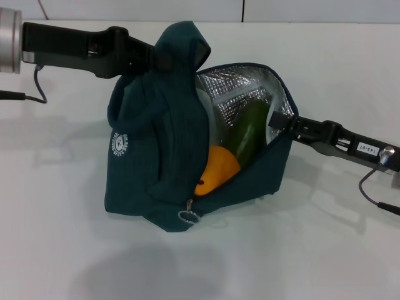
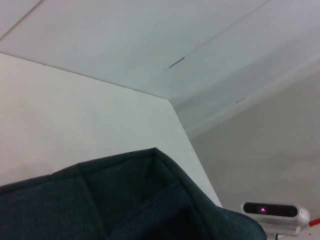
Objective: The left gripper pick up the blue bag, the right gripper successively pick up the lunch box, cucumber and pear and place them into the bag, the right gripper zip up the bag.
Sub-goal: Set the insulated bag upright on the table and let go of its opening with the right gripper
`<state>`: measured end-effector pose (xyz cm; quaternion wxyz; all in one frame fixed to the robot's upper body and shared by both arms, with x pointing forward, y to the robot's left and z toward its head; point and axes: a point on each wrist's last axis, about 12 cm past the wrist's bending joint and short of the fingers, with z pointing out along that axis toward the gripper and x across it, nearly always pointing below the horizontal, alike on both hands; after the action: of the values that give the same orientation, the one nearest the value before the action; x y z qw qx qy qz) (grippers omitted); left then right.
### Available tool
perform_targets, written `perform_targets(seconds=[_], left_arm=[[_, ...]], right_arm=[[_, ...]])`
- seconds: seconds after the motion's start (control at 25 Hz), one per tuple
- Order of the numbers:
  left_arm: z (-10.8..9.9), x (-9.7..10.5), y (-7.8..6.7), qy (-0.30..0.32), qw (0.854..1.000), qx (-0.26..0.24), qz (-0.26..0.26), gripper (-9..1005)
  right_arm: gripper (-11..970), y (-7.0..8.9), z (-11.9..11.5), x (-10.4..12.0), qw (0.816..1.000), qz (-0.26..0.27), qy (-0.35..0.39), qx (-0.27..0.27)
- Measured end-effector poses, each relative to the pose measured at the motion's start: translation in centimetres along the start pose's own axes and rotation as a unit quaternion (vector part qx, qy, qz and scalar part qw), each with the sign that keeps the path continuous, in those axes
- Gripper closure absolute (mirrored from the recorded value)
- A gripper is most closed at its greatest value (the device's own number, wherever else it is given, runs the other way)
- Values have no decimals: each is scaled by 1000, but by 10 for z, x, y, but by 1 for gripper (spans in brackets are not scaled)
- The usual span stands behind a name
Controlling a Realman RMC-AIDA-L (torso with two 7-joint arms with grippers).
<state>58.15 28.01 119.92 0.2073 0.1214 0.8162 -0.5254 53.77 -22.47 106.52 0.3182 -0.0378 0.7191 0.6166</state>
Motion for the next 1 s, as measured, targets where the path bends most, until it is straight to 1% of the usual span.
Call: perform_targets(seconds=[0.24, 0.36, 0.44, 0.6, 0.72, 0.8, 0.92, 1.0], left_arm=[[0, 0, 0, 1, 1000, 0, 0, 949], [0, 1, -1, 5, 1000, 3, -3, 949], [1, 0, -5, 11, 1000, 14, -2, 949], [7, -4, -11, 20, 999, 30, 1, 949], [10, -6, -15, 19, 999, 42, 4, 949], [13, -5, -15, 18, 999, 47, 3, 949], [24, -1, -5, 19, 999, 39, -6, 948], [33, 2, 3, 23, 999, 28, -13, 948]], right_arm=[[652, 4, -3, -3, 1000, -11, -8, -14], [784, 12, -6, -10, 998, -36, -21, -42], [872, 23, -13, -18, 994, -64, -39, -76], [898, 41, -28, -34, 983, -115, -67, -124], [917, 51, -36, -41, 976, -143, -74, -144], [930, 56, -38, -44, 973, -154, -72, -153], [942, 59, -40, -48, 971, -166, -66, -159], [940, 56, -39, -48, 973, -166, -58, -149]])
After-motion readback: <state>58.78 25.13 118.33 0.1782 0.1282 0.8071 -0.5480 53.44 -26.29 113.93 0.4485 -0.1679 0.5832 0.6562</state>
